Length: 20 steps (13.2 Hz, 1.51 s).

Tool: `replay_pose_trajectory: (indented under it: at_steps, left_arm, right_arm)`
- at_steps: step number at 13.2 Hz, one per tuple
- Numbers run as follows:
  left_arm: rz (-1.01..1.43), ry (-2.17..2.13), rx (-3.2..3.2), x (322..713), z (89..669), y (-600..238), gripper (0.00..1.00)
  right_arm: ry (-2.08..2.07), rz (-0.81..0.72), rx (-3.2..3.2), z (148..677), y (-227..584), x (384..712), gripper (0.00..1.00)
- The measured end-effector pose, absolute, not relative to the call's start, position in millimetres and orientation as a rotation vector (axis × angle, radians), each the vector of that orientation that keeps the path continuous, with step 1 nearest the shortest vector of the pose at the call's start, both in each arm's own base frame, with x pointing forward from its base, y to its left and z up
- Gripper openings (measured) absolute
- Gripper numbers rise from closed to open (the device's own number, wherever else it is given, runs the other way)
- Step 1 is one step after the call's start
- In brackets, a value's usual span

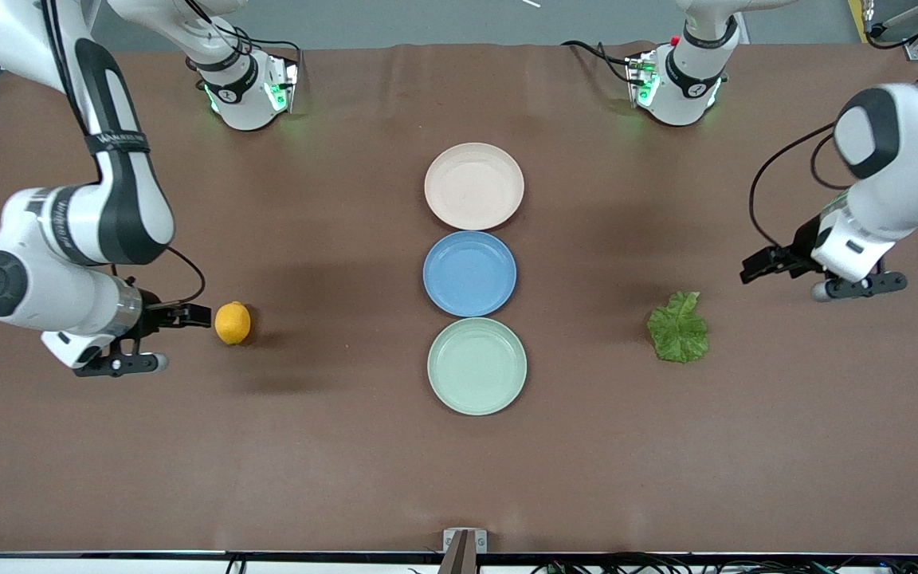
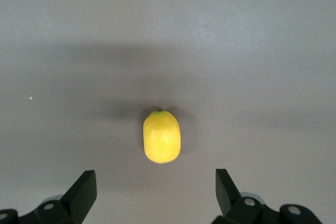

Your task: Pick lemon and lettuce from plates

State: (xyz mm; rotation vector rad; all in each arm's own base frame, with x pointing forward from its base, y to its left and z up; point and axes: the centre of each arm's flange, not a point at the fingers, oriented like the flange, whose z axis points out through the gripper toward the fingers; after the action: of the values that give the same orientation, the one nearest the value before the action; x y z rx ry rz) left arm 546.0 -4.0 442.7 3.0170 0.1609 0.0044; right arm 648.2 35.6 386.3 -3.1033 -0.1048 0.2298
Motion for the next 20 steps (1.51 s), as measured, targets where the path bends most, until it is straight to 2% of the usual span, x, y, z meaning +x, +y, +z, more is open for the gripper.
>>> replay_pose_trajectory:
  at_steps: [4,7,11,17,20]
  left_arm:
    - [0.01,0.062,3.066,550,579,-11,1.0]
    - [0.094,0.041,3.066,550,630,-15,1.0]
    - [0.151,-0.013,3.098,559,646,-17,1.0]
    - [0.074,-0.038,3.112,560,638,-16,1.0]
    - [0.068,-0.037,3.113,559,637,-16,1.0]
  right_arm:
    - [-0.059,0.226,-3.101,438,13,658,1.0]
    - [-0.025,0.189,-3.103,457,-2,663,1.0]
    - [-0.045,0.182,-3.166,460,-9,667,1.0]
    - [-0.082,0.124,-3.173,478,4,672,1.0]
    - [-0.073,0.229,-3.159,477,3,664,1.0]
